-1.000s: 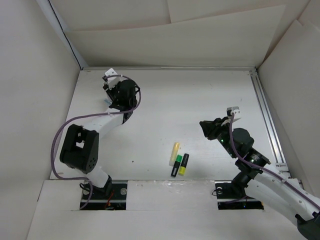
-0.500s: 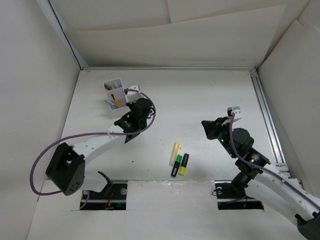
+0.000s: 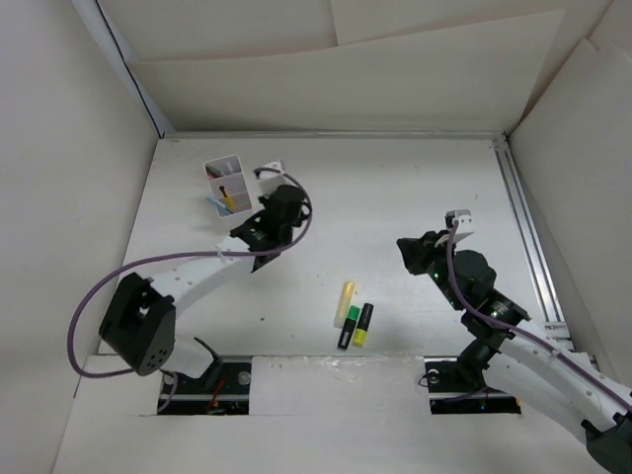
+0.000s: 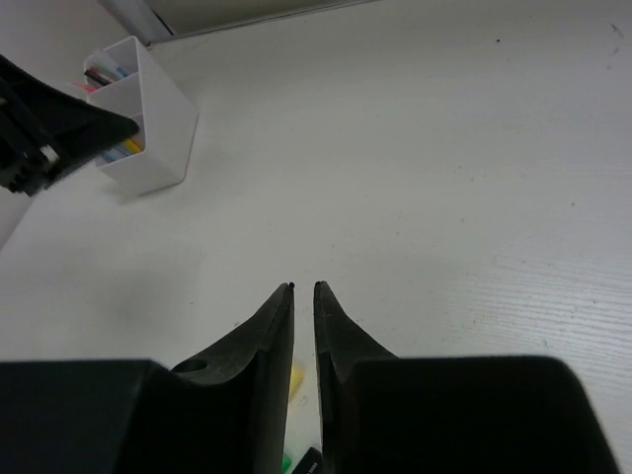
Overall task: Sort the stationery into containers
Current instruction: Pick up the stationery from the center of the board.
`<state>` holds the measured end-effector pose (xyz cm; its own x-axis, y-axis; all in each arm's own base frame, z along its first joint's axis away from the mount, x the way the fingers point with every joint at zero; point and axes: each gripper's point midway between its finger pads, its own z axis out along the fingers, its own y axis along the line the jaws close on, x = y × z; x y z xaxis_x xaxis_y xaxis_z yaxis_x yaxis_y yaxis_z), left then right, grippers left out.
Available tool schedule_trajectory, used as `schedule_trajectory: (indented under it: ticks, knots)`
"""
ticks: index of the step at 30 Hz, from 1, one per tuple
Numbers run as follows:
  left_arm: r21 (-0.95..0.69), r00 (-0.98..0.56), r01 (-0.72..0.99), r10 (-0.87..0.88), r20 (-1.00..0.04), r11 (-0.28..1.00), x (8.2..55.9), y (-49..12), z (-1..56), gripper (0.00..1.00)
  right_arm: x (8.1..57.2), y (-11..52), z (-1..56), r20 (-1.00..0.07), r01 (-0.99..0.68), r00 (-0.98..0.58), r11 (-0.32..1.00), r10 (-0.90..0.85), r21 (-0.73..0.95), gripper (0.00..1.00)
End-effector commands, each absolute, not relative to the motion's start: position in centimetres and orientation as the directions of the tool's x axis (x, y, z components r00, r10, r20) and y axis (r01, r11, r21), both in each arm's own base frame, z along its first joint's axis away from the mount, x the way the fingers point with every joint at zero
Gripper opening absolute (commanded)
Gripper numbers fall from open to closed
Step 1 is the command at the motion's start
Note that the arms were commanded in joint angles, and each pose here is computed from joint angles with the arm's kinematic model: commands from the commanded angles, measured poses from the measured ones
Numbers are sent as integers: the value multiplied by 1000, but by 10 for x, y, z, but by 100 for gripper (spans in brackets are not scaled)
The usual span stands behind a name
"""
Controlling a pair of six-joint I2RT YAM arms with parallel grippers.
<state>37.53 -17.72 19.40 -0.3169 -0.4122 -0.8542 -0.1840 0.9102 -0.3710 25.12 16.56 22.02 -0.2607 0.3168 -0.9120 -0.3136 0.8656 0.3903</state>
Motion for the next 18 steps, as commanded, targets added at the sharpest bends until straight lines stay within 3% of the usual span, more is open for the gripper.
schedule_trajectory:
  ticks: [1, 6, 12, 18]
  knots:
    - [-298, -525, 106, -201, -827, 949, 342, -255, 167, 0, 257, 154, 230, -911, -263, -217, 878, 351, 401, 20]
    - [-299, -699, 309, 3, -715, 903, 281, -301, 120, 8, 259, 143, 224, -908, -193, -223, 897, 355, 398, 29]
    - [-326, -774, 397, 122, -622, 858, 218, -333, 80, 45, 261, 139, 219, -903, -152, -235, 904, 359, 399, 36]
    - [-261, -779, 423, 202, -593, 868, 200, -360, 61, 48, 263, 135, 219, -900, -134, -228, 904, 371, 406, 44]
